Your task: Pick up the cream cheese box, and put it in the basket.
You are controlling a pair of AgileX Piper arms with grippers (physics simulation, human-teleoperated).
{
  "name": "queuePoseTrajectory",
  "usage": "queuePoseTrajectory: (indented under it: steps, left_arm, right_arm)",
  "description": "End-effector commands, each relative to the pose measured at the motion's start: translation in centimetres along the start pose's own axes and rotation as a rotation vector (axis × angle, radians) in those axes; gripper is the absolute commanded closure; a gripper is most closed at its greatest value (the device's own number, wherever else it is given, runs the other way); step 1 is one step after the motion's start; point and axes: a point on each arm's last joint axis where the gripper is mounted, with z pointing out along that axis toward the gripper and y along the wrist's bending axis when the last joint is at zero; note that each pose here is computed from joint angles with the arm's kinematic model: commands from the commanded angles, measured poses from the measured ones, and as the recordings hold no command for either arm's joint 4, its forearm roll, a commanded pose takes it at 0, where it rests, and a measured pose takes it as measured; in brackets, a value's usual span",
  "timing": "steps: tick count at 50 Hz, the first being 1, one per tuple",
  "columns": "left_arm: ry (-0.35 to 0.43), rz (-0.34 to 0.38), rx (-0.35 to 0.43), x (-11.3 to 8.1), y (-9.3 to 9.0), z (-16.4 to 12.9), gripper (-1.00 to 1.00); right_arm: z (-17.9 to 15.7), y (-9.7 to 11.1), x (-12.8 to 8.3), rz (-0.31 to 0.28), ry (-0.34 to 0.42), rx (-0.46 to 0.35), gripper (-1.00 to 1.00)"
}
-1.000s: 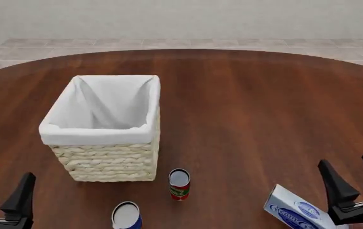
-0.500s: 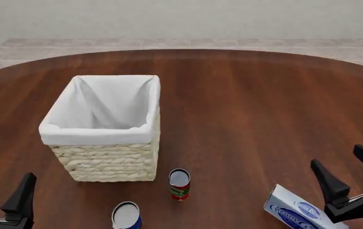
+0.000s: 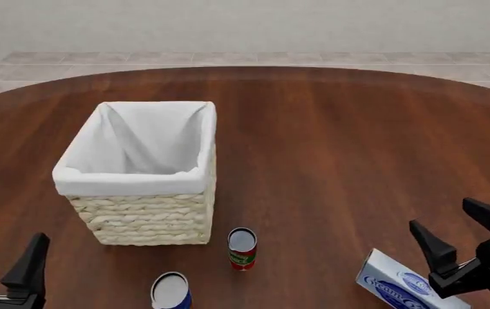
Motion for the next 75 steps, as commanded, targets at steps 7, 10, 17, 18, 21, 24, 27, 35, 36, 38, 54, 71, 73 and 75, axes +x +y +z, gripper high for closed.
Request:
queuePoseTrajectory:
  steps: [7, 10, 17, 18, 21, 24, 27, 35, 36, 38, 54, 71, 73, 75]
  left_arm:
    - [0.003, -0.001, 0.003, 0.0, 0.0, 0.0, -1.0]
    - [0.004, -0.001, 0.003, 0.0, 0.0, 0.0, -1.0]
    - [0.007, -0.001, 0.007, 0.1, 0.0, 0.0, -1.0]
    - [0.007, -0.002, 0.008, 0.1, 0.0, 0.0, -1.0]
    - [0.008, -0.002, 0.008, 0.1, 0.0, 0.0, -1.0]
    - [0.007, -0.003, 0.009, 0.1, -0.1, 0.0, -1.0]
    - [0.007, -0.004, 0.01, 0.1, -0.1, 0.0, -1.0]
    - [0.006, -0.005, 0.012, 0.1, -0.1, 0.0, -1.0]
    - [0.006, -0.005, 0.013, 0.1, -0.1, 0.0, -1.0]
    - [0.006, -0.005, 0.014, 0.1, -0.1, 0.0, -1.0]
    - [0.005, -0.007, 0.016, 0.1, -0.1, 0.0, -1.0]
    - [0.009, -0.008, 0.022, 0.1, -0.1, 0.0, -1.0]
    - [0.008, -0.006, 0.021, 0.1, -0.1, 0.0, -1.0]
    - [0.007, -0.004, 0.016, 0.1, -0.1, 0.0, -1.0]
  right_arm:
    - [0.7, 0.1, -0.2, -0.019, 0.073, -0.035, -1.0]
    - [0.7, 0.0, -0.2, -0.021, 0.077, -0.034, -1.0]
    - [1.0, 0.0, 0.0, -0.029, 0.107, -0.035, -1.0]
    - [1.0, 0.0, 0.1, -0.032, 0.111, -0.035, -1.0]
    - [1.1, 0.0, 0.1, -0.031, 0.122, -0.035, -1.0]
    - [1.3, 0.1, 0.4, -0.048, 0.139, -0.042, -1.0]
    - [1.4, 0.1, 0.4, -0.058, 0.151, -0.049, -1.0]
    - [1.5, 0.1, 0.7, -0.068, 0.177, -0.052, -1.0]
    - [1.5, 0.1, 0.8, -0.07, 0.18, -0.051, -1.0]
    - [1.5, 0.2, 0.9, -0.073, 0.186, -0.059, -1.0]
    - [1.3, 0.7, 1.4, -0.101, 0.215, -0.099, -1.0]
    - [1.7, 1.1, 1.9, -0.181, 0.238, -0.141, -1.0]
    - [1.7, 1.1, 1.9, -0.184, 0.24, -0.143, -1.0]
    - [1.8, 1.1, 1.9, -0.185, 0.241, -0.144, -1.0]
